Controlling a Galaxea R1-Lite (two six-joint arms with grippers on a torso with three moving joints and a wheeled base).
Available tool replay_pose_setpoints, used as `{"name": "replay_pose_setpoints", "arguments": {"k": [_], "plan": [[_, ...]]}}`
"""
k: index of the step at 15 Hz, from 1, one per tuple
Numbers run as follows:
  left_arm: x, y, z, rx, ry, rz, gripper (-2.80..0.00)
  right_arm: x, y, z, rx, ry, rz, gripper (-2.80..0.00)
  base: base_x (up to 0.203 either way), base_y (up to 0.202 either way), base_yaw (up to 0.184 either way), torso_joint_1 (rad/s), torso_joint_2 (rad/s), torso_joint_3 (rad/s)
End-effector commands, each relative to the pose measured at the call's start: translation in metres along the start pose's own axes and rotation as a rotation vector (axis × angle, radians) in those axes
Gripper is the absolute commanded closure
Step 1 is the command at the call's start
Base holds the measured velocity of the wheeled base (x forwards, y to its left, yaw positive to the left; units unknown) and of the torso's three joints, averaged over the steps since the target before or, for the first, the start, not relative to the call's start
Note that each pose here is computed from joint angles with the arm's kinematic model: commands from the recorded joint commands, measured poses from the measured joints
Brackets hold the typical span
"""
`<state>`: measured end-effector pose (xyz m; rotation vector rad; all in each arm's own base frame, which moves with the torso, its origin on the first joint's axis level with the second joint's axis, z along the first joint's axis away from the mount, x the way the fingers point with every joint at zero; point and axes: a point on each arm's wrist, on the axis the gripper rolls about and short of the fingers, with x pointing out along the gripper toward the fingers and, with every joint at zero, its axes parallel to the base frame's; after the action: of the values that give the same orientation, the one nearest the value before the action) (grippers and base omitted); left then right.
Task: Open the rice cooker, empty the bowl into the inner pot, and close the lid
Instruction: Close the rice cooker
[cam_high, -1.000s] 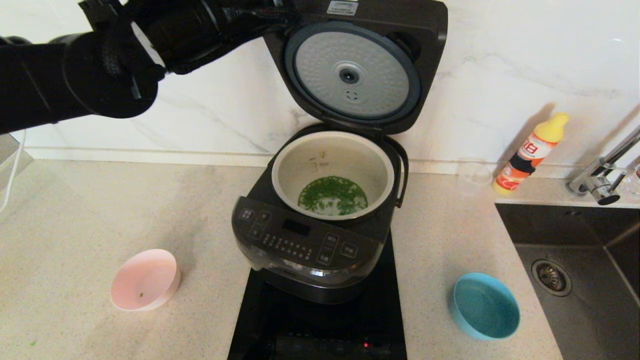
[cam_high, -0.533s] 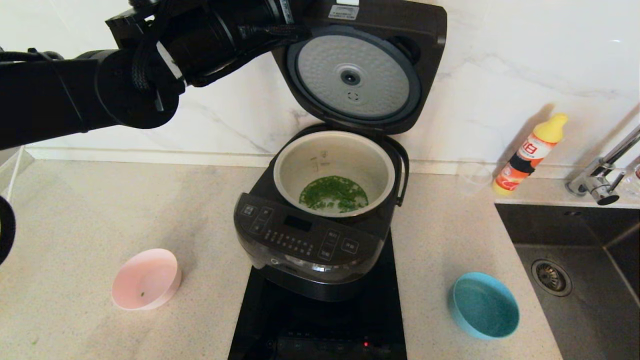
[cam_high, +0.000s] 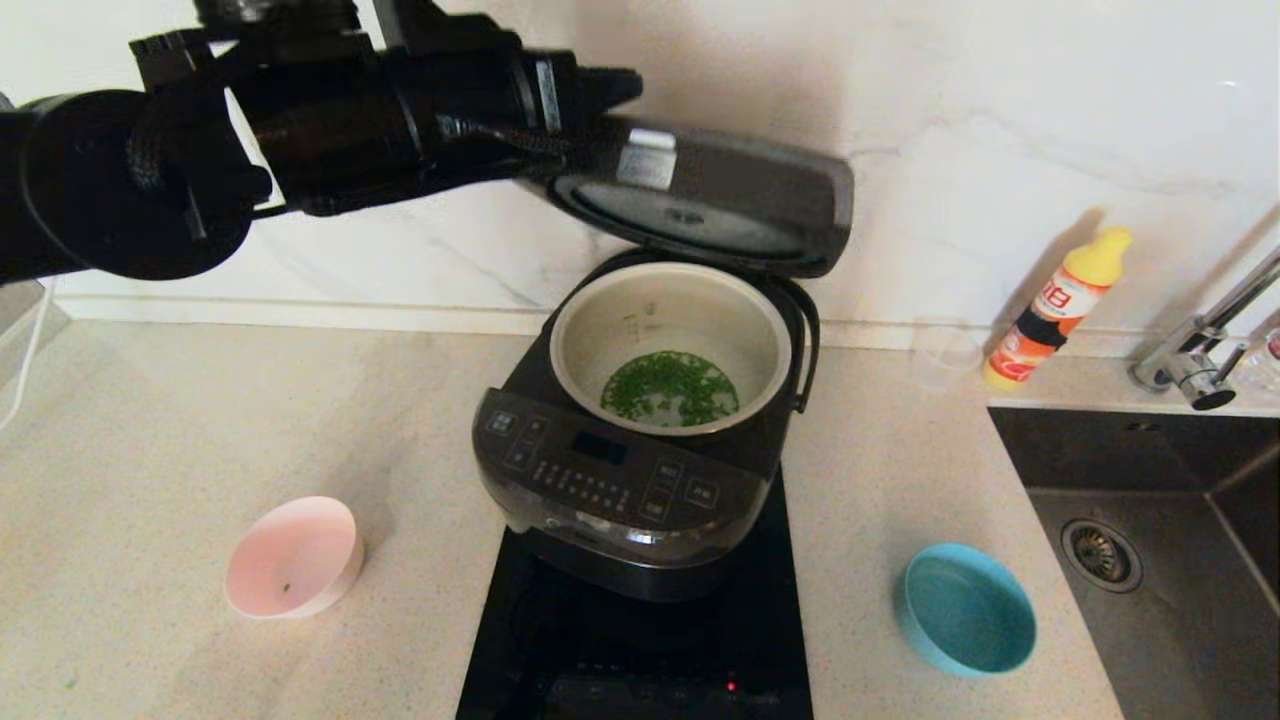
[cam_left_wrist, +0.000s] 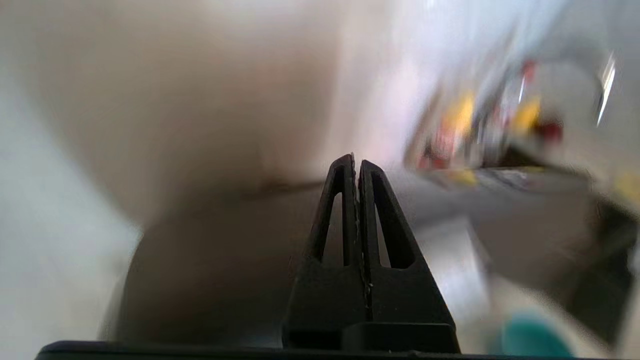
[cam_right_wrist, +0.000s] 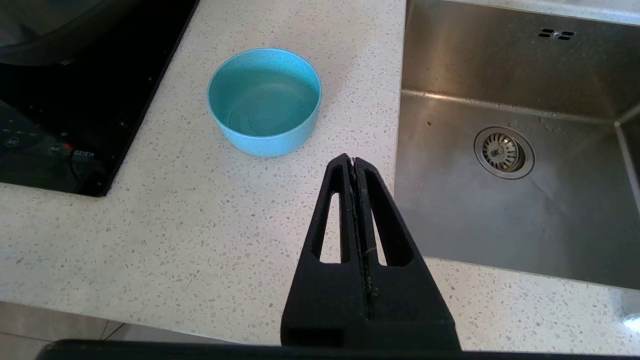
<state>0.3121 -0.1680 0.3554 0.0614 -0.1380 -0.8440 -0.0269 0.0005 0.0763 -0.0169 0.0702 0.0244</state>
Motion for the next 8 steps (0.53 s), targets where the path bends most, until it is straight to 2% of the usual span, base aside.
{"name": "replay_pose_setpoints", "arguments": {"k": [1,5,8], "plan": [[-0.015,-0.006,0.000,0.026,0.012,-0.003,0.00,0.000,0.000,0.000,-0.001,0.002,0.001,0.00,0.000,0.000,0.000,0.000,0.00,0.000],[-0.037,-0.015,-0.013,0.021,0.093,-0.009,0.00,0.000,0.000,0.000,-0.001,0.002,0.001,0.00,0.000,0.000,0.000,0.000,0.00,0.000],[-0.053,-0.019,-0.035,-0.003,0.173,-0.004,0.00,0.000,0.000,0.000,-0.001,0.002,0.001,0.00,0.000,0.000,0.000,0.000,0.00,0.000]]}}
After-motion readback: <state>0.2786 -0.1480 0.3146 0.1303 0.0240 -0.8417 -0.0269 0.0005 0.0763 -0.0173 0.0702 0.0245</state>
